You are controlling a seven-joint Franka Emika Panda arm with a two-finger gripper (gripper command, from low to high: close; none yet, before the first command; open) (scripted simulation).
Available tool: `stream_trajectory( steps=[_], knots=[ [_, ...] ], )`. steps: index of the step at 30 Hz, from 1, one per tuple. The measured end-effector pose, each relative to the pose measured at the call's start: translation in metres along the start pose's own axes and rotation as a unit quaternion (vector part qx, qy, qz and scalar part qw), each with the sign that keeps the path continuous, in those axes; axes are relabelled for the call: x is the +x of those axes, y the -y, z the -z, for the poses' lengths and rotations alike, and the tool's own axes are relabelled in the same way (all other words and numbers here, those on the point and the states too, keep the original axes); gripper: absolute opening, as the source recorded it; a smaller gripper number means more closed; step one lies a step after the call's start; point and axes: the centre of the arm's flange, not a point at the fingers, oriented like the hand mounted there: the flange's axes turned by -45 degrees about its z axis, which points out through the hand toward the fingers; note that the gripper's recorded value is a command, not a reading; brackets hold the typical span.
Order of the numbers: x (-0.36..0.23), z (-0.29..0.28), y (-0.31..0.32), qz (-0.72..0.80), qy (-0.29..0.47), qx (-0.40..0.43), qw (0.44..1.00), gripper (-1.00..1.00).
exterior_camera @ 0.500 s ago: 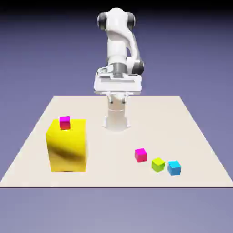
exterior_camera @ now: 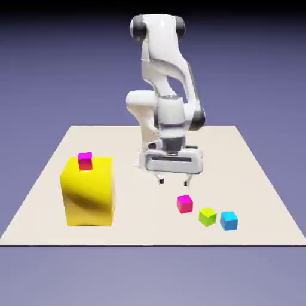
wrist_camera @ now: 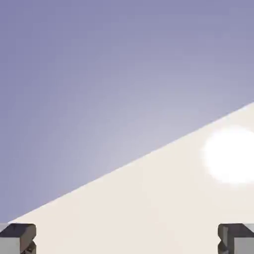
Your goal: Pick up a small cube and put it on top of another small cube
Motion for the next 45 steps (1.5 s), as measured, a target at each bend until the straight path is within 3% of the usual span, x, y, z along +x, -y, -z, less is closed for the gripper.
stream_trajectory(
  steps=[10,16,17,19,25,31,38,45],
  knots=[
    [-0.053,-0.096,0.044,-0.216,0.204,-0.047,0.954,0.0],
    [-0.074,-0.151,0.046,-0.229,0.216,-0.05,0.948,0.0],
    [-0.08,-0.164,0.044,-0.228,0.216,-0.051,0.948,-1.0],
    [-0.08,-0.164,0.044,-0.228,0.216,-0.051,0.948,-1.0],
    [-0.061,-0.09,0.061,-0.2,0.208,-0.039,0.957,-1.0],
    [0.052,-0.032,-0.041,-0.408,0.139,-0.063,0.9,-1.0],
    [0.128,0.076,-0.185,-0.636,0.082,-0.034,0.766,-1.0],
    [0.126,0.198,-0.311,-0.799,0.064,0.046,0.596,-1.0]
  ],
)
